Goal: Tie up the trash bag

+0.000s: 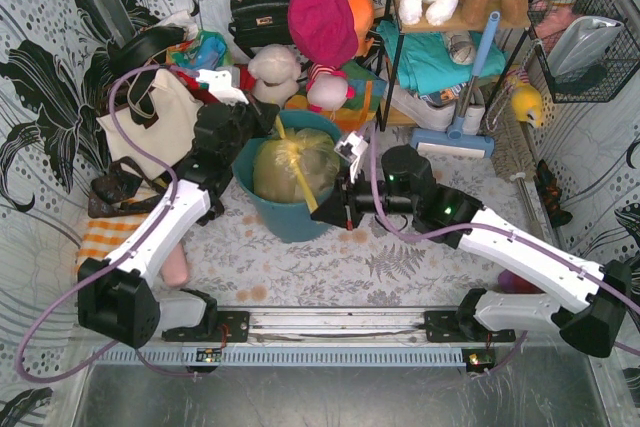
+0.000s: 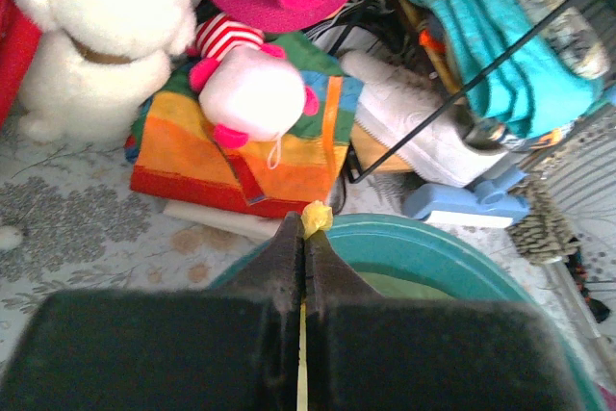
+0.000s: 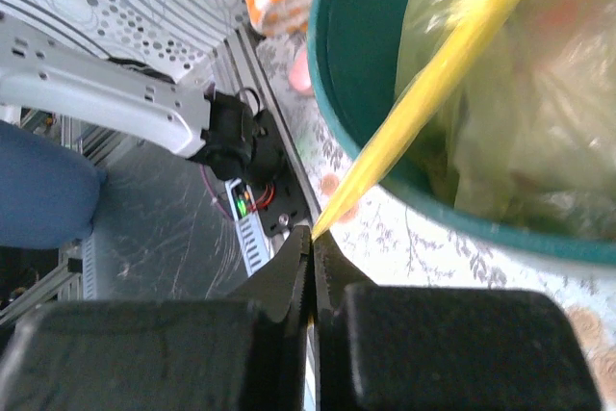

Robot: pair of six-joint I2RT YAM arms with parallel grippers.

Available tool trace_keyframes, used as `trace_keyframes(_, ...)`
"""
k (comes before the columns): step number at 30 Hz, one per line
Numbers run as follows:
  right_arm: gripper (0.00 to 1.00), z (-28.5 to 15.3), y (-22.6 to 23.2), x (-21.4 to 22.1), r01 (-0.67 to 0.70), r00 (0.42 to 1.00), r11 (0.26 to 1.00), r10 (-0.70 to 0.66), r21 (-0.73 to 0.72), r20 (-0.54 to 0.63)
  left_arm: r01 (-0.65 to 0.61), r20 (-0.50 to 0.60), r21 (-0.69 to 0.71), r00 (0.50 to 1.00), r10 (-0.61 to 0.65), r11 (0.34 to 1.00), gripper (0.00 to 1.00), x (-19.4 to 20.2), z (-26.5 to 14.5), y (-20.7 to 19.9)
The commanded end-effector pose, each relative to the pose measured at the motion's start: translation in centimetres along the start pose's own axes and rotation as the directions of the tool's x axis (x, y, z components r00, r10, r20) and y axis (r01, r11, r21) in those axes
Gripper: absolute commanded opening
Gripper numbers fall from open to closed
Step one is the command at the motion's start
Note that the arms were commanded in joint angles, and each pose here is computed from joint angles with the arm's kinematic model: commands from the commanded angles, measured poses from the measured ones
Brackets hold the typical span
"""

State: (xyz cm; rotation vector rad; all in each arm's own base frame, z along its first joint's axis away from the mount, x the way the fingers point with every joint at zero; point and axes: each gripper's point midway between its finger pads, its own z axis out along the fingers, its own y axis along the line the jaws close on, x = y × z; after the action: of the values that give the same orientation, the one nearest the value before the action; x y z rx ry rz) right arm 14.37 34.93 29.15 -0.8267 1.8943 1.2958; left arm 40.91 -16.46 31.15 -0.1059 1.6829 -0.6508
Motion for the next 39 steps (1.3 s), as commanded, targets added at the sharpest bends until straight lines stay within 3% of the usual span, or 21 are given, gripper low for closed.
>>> trace_keyframes(1, 0.00, -1.4, 2.5, 1.2, -0.042, 0.999, 0.994, 0.043, -0.097, 0.005, -0.080, 0.075, -0.100, 0.993, 0.087, 0.992, 0.00, -1.6, 1.3, 2.2)
trace_keyframes(9, 0.00, -2.2, 3.1, 2.2, -0.034, 0.999, 0.993, 0.035, -0.109, 0.005, -0.106, 0.012, -0.228, 0.994, 0.112, 0.968, 0.00, 0.1, 2.9, 5.3)
trace_keyframes(13, 0.00, -2.2, 3.8, -0.2, 0.010, 0.997, 0.993, -0.001, -0.115, 0.074, -0.101, 0.017, -0.204, 0.994, 0.106, 0.974, 0.00, -0.1, 3.1, 4.7)
trace_keyframes(16, 0.00, -2.3, 2.7, -2.4, 0.035, 0.991, 0.999, -0.034, -0.010, 0.128, -0.098, 0.039, -0.141, 0.994, 0.105, 0.985, 0.00, -1.4, 2.7, 3.0)
trace_keyframes(17, 0.16, -2.4, 2.2, -3.1, 0.043, 0.988, 0.999, -0.046, 0.025, 0.149, -0.100, 0.035, -0.115, 0.994, 0.105, 0.988, 0.00, -1.6, 2.6, 2.4)
trace_keyframes(19, 0.26, -2.5, 2.1, -4.6, 0.078, 0.978, 0.996, -0.086, 0.051, 0.188, -0.103, 0.021, -0.057, 0.994, 0.104, 0.993, 0.00, -1.8, 2.4, 1.1)
trace_keyframes(22, 0.52, -2.5, 2.4, -6.4, 0.113, 0.961, 0.992, -0.125, 0.061, 0.246, -0.098, 0.011, 0.047, 0.995, 0.097, 0.994, 0.00, -2.1, 1.8, -1.1)
trace_keyframes(25, 0.62, -2.6, 1.1, -7.2, 0.136, 0.947, 0.980, -0.171, 0.143, 0.271, -0.089, 0.006, 0.123, 0.996, 0.089, 0.988, 0.00, -2.4, 1.2, -2.7)
trace_keyframes(31, 0.68, -1.7, -3.2, -6.4, -0.081, 0.994, 0.929, 0.048, 0.360, 0.100, -0.080, -0.014, 0.219, 0.996, 0.085, 0.972, 0.00, -2.7, 0.0, -4.9)
trace_keyframes(34, 0.65, -0.1, -3.3, -5.4, -0.092, 0.995, 0.931, 0.098, 0.354, -0.001, -0.076, -0.005, 0.227, 0.997, 0.079, 0.971, 0.00, -2.7, -0.4, -5.1)
trace_keyframes(39, 0.59, 1.4, -4.0, -4.6, -0.089, 0.992, 0.929, 0.115, 0.359, -0.051, -0.082, -0.002, 0.226, 0.996, 0.084, 0.971, 0.00, -2.7, -0.5, -5.0)
